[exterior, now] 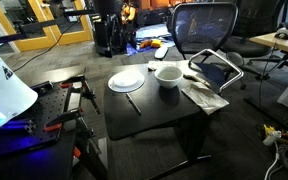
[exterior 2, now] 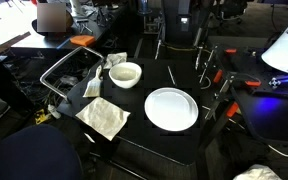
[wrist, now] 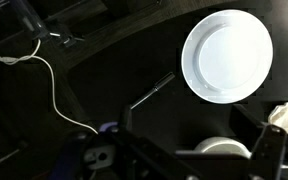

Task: Put the pen in the bowl

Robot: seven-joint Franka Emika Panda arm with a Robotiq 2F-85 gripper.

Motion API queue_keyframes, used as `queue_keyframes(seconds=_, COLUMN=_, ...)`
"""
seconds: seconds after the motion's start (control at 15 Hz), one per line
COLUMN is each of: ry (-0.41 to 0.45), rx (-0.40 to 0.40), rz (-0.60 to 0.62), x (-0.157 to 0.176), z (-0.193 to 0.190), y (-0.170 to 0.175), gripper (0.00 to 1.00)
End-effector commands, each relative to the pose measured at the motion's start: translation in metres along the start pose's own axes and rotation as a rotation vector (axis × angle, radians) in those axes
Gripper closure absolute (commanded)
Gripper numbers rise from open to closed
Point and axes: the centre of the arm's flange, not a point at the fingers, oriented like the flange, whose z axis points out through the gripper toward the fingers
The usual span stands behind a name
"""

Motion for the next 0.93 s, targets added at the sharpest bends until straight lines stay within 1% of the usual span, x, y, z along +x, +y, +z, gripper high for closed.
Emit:
queue_keyframes(seconds=0.0, ry=-0.007, rx=-0.006, rz=0.013, x=0.002, z=0.006, y=-0.001, gripper=0.0)
queue_keyframes(seconds=0.13, ry=-0.017, rx=-0.011, rz=0.023, x=0.004, z=0.013, y=-0.002, gripper=0.0)
queue_keyframes(seconds=0.33, ry=-0.017, rx=-0.011, rz=0.026, x=0.006, z=0.014, y=-0.003, gripper=0.0)
queue_keyframes(seconds=0.87, ry=0.023, rx=0.018, rz=0.267, x=0.012, z=0.039, y=-0.004, gripper=0.0)
